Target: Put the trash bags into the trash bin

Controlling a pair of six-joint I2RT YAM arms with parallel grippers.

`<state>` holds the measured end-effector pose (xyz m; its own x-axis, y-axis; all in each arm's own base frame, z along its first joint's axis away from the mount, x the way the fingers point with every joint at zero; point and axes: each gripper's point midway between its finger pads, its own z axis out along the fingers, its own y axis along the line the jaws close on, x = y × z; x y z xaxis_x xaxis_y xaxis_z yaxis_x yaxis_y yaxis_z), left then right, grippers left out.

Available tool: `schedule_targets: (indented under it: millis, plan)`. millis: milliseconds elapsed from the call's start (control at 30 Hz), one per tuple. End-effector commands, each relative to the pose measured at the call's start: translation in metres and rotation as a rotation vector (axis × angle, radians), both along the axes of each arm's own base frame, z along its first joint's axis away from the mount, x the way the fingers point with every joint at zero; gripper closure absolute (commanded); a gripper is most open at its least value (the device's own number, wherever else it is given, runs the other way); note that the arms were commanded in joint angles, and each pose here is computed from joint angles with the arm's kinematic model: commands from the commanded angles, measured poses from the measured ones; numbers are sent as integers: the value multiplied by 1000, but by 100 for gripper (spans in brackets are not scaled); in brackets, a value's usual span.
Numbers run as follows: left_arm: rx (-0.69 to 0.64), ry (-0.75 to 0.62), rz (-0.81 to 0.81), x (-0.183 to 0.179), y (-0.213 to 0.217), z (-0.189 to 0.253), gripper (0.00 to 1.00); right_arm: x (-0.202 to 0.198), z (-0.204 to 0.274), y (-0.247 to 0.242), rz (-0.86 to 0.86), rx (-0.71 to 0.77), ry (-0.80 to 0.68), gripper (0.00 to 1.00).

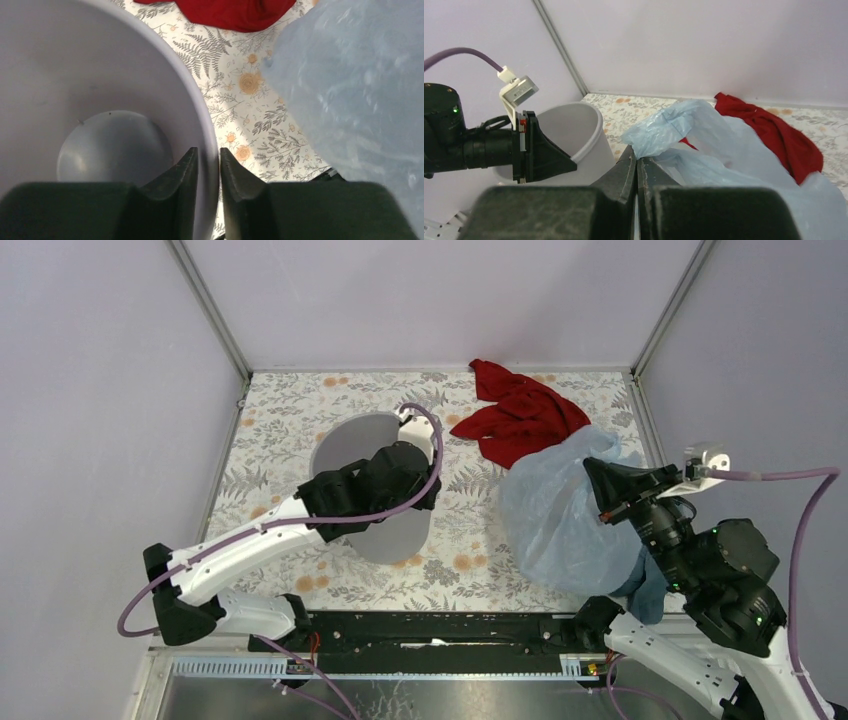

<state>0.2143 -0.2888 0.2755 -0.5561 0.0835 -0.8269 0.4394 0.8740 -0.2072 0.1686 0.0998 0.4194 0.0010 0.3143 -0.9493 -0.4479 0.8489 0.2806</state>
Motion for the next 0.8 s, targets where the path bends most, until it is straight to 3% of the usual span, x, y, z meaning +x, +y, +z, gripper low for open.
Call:
schedule_targets:
  millis: [0, 233, 367, 567, 767]
  plan:
    - [-165, -31, -70, -1, -36, 34, 68, -2, 33, -20, -69, -4, -77, 100]
    - [-247, -79, -99, -15, -18, 64, 21, 8, 81, 17, 36, -18, -167, 100]
    - [-313, -144, -72, -25, 14, 92, 3, 16, 114, 68, 201, -5, -218, 100]
    - [-400, -233, -9, -44, 78, 118, 1, 24, 163, 168, 550, 78, -280, 100]
    - [-493, -246, 57, -66, 134, 123, 1, 14, 214, 244, 952, 356, -264, 100]
